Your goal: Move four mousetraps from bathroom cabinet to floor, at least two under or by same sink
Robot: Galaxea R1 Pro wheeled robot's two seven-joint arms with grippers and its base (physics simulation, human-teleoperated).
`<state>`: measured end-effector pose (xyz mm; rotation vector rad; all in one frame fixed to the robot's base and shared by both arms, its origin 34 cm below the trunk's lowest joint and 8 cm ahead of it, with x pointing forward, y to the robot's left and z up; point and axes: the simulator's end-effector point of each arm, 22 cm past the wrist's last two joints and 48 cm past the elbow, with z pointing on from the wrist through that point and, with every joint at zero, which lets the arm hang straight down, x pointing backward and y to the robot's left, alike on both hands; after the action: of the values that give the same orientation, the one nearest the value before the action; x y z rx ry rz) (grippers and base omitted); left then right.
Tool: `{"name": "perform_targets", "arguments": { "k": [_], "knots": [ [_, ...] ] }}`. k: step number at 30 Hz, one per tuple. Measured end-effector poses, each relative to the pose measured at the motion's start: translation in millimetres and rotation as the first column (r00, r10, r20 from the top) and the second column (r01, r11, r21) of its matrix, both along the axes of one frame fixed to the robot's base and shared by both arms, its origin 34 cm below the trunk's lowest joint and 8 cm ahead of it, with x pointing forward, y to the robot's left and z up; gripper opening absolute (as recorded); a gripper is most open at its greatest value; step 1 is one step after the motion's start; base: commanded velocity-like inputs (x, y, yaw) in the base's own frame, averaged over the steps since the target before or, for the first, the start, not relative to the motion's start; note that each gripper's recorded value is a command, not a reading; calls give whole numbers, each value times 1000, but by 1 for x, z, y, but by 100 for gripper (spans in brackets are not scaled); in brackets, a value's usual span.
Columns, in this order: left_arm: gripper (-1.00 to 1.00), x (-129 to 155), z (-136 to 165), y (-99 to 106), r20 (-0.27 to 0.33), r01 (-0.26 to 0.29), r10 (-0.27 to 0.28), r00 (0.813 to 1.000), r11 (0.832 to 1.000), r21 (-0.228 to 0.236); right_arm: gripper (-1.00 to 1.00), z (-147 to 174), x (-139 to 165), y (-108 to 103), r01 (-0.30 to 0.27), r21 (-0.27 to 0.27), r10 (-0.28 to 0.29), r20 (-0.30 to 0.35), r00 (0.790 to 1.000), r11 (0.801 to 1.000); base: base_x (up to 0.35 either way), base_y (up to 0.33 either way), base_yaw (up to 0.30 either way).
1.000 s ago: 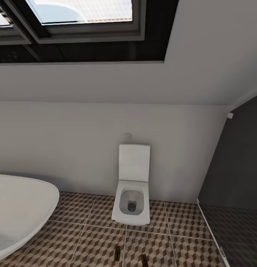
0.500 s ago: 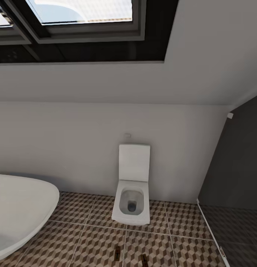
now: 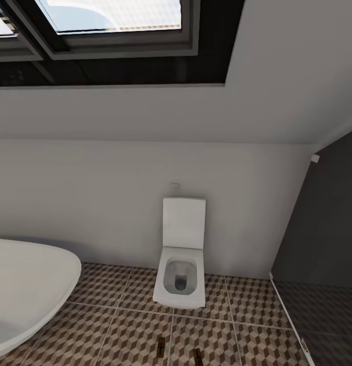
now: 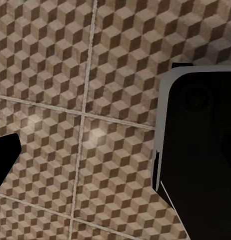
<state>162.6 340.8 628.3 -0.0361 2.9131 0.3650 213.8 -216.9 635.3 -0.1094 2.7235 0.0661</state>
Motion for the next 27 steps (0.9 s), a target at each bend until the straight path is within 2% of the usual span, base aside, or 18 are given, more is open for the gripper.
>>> {"name": "perform_targets", "arguments": {
  "k": [27],
  "knots": [
    [100,0,0,0,0,0,0,1000,1000,0,100,0,-1,0,0,0,0,-1,1000,1000,0,0,0]
  ]
}}
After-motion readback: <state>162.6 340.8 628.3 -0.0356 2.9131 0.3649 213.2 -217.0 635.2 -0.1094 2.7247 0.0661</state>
